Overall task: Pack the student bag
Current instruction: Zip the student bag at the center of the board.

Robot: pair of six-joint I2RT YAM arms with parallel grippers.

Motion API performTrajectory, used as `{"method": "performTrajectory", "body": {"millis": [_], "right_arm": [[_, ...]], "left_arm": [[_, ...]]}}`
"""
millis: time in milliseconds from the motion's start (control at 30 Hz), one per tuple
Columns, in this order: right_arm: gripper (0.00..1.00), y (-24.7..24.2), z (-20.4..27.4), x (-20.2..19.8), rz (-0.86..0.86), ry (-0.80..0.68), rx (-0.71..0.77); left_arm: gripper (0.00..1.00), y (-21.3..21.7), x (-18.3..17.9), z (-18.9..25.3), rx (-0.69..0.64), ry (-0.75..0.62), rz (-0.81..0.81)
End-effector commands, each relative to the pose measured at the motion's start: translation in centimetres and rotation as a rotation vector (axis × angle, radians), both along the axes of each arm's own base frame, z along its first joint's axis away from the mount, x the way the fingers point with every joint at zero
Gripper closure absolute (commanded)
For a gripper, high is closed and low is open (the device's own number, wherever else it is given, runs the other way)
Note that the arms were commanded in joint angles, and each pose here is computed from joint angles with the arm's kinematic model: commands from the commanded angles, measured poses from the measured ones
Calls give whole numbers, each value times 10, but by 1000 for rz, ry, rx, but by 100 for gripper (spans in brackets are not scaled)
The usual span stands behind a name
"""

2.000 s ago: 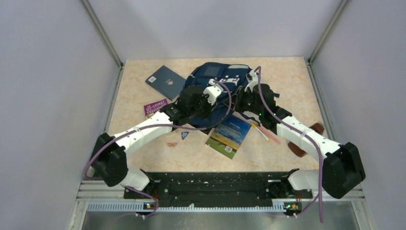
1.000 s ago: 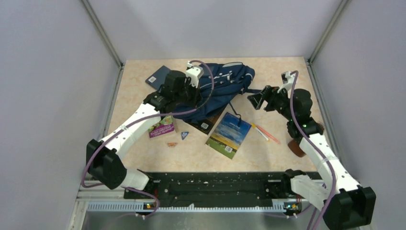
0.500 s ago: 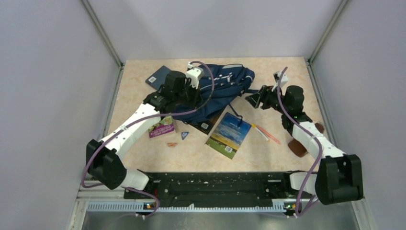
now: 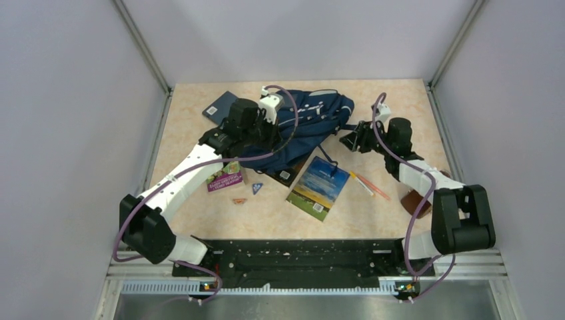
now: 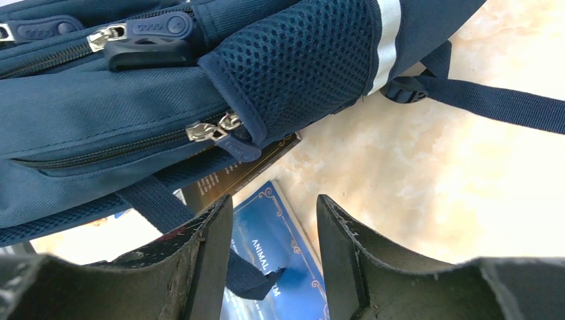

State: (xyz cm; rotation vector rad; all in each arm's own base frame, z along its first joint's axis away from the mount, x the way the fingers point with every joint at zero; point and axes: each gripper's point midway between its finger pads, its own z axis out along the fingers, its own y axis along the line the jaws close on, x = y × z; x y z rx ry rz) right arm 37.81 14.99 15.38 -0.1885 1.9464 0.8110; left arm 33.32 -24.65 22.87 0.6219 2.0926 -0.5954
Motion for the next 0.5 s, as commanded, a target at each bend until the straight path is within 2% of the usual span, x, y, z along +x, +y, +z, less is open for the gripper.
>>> {"method": "performTrajectory", "body": {"millis": [0, 200, 467], "right_arm": [[52, 3, 32, 25, 23, -154, -5], [57, 22, 31, 35, 102, -162, 20], [57, 36, 29, 41, 147, -173, -5]], "left_arm": [[100, -2, 3, 50, -111, -115, 6], [100, -6, 1, 48, -114, -107, -18], [100, -7, 1, 45, -111, -102, -23]]}}
